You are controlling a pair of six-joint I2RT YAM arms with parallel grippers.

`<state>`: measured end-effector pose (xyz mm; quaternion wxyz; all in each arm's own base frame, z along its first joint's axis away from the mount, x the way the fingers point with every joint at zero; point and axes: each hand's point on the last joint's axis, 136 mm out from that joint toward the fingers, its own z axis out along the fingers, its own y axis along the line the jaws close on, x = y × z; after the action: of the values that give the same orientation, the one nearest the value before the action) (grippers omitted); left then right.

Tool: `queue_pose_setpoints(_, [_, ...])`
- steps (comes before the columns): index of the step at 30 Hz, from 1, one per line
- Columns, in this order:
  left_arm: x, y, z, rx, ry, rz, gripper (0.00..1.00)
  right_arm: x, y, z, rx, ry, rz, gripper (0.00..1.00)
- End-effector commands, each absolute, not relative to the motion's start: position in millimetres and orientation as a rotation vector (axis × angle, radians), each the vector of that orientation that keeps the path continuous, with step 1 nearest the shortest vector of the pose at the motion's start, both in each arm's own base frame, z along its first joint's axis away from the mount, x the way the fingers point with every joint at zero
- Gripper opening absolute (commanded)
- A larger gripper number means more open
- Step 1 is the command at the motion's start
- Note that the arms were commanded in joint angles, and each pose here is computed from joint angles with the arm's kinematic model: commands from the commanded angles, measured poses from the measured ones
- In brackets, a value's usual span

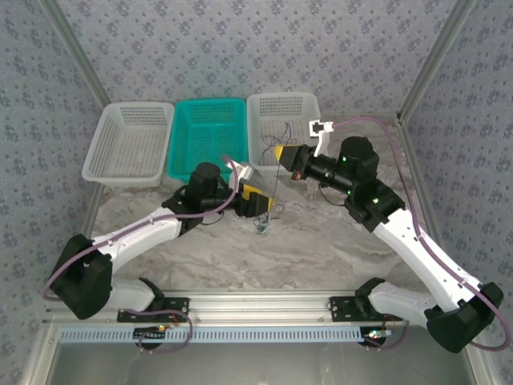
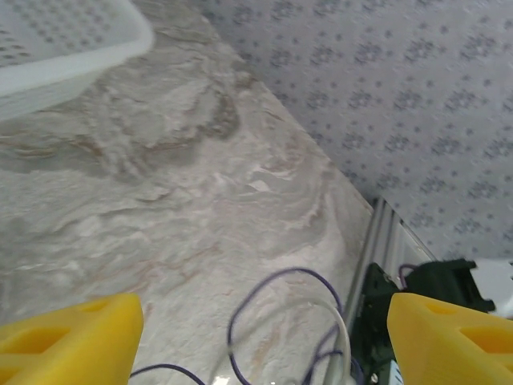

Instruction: Untangle the cables

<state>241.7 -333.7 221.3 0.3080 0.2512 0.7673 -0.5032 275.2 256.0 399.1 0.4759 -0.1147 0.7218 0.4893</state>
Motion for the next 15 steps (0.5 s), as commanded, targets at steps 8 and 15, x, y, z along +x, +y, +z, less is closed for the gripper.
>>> queue_pose_setpoints(8, [229.4, -360.5, 186.9, 0.755, 2.103, -1.474, 0.79, 271.2, 261.7, 426.1, -0.324, 1.682, 1.213, 0.00])
queue_pose_setpoints(15, [213.4, -376.5, 176.2, 0.790, 2.081, -1.537, 0.79, 277.2, 247.3, 424.4, -0.249, 1.695, 1.128, 0.00])
